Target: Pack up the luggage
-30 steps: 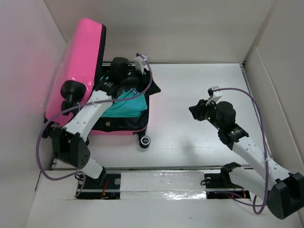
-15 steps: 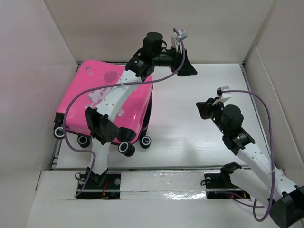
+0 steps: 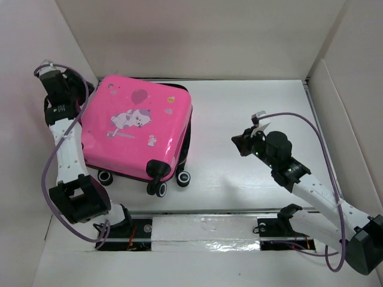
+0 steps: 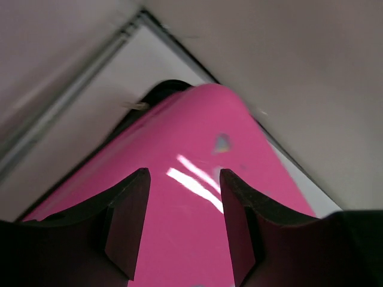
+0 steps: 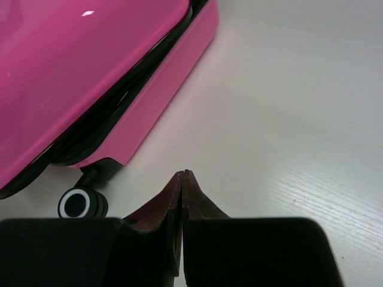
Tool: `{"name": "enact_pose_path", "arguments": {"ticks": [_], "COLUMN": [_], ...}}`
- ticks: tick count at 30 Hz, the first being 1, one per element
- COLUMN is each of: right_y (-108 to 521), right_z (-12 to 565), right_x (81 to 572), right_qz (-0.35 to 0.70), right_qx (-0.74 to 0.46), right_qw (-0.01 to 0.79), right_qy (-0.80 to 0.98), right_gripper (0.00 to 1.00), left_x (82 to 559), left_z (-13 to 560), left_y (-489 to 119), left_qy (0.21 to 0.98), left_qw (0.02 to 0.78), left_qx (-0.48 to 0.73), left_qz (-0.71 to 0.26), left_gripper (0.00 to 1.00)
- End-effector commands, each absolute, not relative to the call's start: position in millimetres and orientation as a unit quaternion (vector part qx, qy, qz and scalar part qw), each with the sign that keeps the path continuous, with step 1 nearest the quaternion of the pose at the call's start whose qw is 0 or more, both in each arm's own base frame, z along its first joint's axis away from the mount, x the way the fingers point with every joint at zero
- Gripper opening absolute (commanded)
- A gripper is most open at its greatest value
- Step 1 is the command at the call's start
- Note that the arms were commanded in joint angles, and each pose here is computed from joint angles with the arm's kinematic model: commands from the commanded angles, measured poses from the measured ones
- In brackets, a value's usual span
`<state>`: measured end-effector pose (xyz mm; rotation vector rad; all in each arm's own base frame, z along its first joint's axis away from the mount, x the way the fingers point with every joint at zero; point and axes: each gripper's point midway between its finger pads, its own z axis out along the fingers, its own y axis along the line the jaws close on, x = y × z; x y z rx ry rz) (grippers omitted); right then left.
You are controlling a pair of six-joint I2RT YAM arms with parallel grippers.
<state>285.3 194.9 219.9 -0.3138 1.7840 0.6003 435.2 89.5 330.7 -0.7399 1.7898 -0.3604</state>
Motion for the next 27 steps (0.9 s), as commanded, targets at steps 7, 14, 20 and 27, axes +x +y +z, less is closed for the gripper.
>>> {"name": "enact_pose_path", "arguments": {"ticks": [7,14,20,27], "right_y": [237,259,265,279], "right_z": [248,233,233,203], "right_x": [279,275,273,285], "right_qz": [0.288,0.279,0.289,0.27], "right_qx": [-0.213,-0.246,-0.251,-0.25], "right_qw": [0.583,0.559,0.557,0.52], "right_qy": [0.729,0.741,0.737,0.771], "right_gripper": [0.08,0.11,0.16,0.3], "left_x": [381,378,391,416], "left_z": [299,255,174,87], "left_y": [197,234,225,143], "left_qy": [0.713,0.754,0.831,0.919], "left_qw": [0.523,0.42,0.313,0.223], "left_qx": [-0.438,-0.43,-0.389,-0.3], "left_qz": [0.162,0.265,0.246,0.123], "left_gripper": [0.46,0.44,0.44,0.46]}}
